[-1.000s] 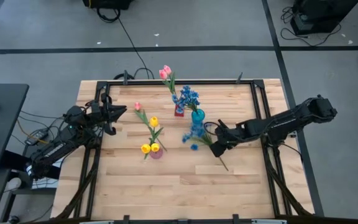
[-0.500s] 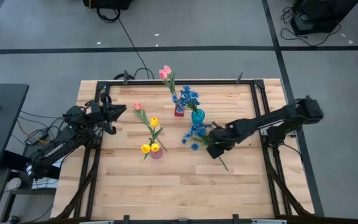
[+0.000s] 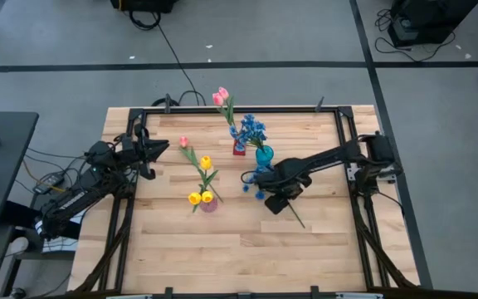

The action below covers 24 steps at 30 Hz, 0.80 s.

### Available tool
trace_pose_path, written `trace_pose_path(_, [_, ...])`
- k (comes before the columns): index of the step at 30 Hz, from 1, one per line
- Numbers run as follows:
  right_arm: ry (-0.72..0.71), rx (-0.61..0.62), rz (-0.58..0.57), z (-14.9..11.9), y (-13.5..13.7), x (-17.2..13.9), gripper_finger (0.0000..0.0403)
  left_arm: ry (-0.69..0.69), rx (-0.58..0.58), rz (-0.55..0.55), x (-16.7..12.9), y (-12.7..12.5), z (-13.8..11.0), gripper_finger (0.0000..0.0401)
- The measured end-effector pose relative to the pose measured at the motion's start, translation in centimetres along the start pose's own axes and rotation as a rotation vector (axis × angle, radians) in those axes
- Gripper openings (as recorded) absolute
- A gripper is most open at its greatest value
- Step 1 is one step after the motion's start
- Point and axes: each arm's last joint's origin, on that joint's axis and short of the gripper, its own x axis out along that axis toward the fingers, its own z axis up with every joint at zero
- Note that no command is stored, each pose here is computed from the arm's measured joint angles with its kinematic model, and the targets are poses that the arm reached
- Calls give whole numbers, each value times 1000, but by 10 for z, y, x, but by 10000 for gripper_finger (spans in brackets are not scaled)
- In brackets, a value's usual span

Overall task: Sort flowers into vase by color
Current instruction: Put the blue flowers into the blue vase

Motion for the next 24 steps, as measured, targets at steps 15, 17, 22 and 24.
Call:
trace_pose_path(15, [-13, -14, -18, 18, -6, 9, 81, -1, -1, -2, 0, 0, 0, 54])
trace_pose_path(17, [-18, -16, -12, 18, -6, 9, 48, -1, -1, -2, 0, 0, 0, 54])
trace_pose_path(22, [-32, -28, -7, 15, -4, 6, 17, 1, -2, -2, 0, 0, 0, 54])
trace_pose_path(24, [-23, -34, -28, 9, -6, 1, 26, 2, -3, -8, 0, 0, 0, 54])
